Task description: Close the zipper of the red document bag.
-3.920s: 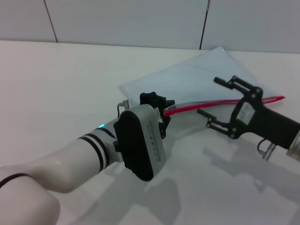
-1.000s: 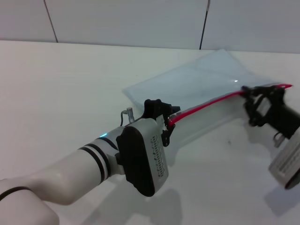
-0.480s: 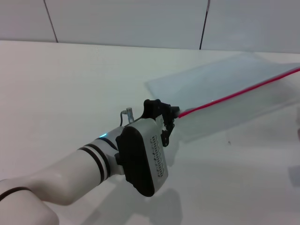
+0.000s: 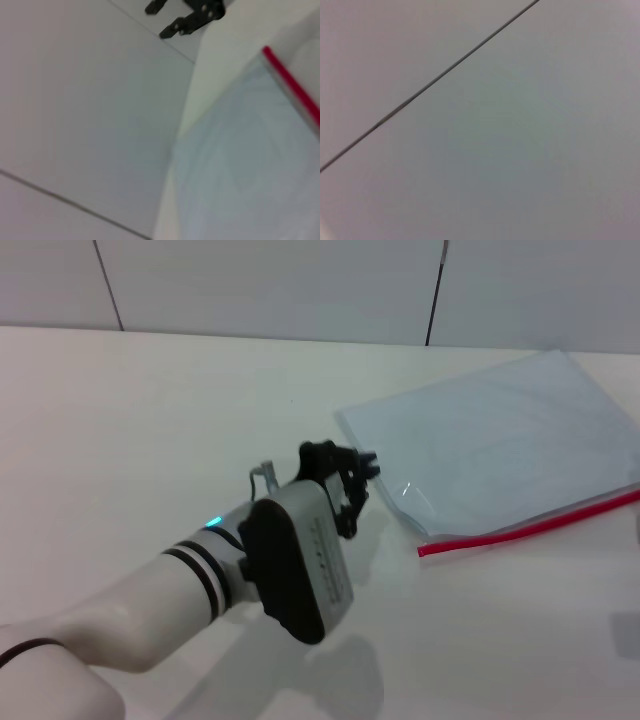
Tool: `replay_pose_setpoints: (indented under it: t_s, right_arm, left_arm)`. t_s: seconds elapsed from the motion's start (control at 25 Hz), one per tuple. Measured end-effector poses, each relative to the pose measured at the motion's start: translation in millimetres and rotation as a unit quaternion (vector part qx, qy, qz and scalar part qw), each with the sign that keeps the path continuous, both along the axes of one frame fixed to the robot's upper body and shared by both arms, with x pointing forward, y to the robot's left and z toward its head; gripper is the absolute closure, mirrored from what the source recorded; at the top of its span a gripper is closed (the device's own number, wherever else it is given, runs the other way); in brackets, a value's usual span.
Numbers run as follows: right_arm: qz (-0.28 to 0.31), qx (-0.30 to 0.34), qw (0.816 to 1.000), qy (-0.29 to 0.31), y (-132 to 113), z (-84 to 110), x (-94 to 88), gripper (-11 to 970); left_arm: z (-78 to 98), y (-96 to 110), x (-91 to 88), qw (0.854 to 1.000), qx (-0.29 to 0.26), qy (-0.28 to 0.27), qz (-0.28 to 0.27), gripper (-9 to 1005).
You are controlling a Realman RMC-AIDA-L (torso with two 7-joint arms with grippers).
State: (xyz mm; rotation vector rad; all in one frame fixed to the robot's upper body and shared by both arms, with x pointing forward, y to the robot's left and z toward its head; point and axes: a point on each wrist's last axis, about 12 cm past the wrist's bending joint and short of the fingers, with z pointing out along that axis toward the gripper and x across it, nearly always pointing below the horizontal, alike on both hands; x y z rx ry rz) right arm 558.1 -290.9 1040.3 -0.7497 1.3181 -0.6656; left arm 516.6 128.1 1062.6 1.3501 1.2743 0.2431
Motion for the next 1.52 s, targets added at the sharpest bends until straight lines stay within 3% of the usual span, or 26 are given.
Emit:
replay_pose_setpoints:
  t_s: [0.12,0.32,0.44,0.52,0.6,0.64,0.8,0.84,0.88,1.0,1.24,1.52]
  right_arm:
    - [0.005,0.045,0.998,-0.036,4,5.8,-9.1,550]
    - [0.037,0.187,0.980,-0.061,4,13.2,-16.6,437]
    - [0.065,0.271,0.959,-0.049,3,13.8,-17.8,299]
    - [0.086,0.314,0.945,-0.041,3,14.6,-18.2,207]
    - [0.113,0.355,0.928,-0.031,4,16.1,-18.3,205]
    - [0.134,0.393,0.910,-0.022,3,18.0,-17.9,204]
    - [0.154,0.428,0.890,-0.014,1,21.0,-17.2,203]
    - [0.159,0.433,0.887,-0.015,1,21.8,-17.5,203]
    - [0.164,0.434,0.886,-0.018,1,22.8,-18.4,204]
    - [0.164,0.435,0.885,-0.021,1,23.2,-19.2,205]
    - [0.164,0.438,0.884,-0.021,0,23.7,-18.3,208]
    - [0.171,0.435,0.884,-0.019,3,23.9,-18.3,211]
  left_arm:
    - [0.2,10,5.1,0.999,-0.034,-0.026,0.031,885]
    - [6.1,27,15.9,0.987,-0.119,-0.054,0.090,788]
    - [12.3,37,20.0,0.971,-0.196,-0.072,0.115,729]
    - [15.0,48,20.8,0.956,-0.250,-0.085,0.128,634]
    - [17.8,61,20.4,0.936,-0.308,-0.095,0.140,539]
    - [18.4,64,20.1,0.931,-0.324,-0.096,0.141,491]
    - [19.2,89,19.2,0.888,-0.420,-0.103,0.156,351]
    - [19.5,98,19.6,0.871,-0.452,-0.104,0.162,316]
    - [19.5,98,19.6,0.871,-0.452,-0.104,0.162,317]
    - [17.9,108,19.3,0.851,-0.487,-0.098,0.169,321]
    - [16.9,114,20.9,0.840,-0.502,-0.096,0.179,333]
    - [16.3,116,21.3,0.841,-0.501,-0.096,0.181,333]
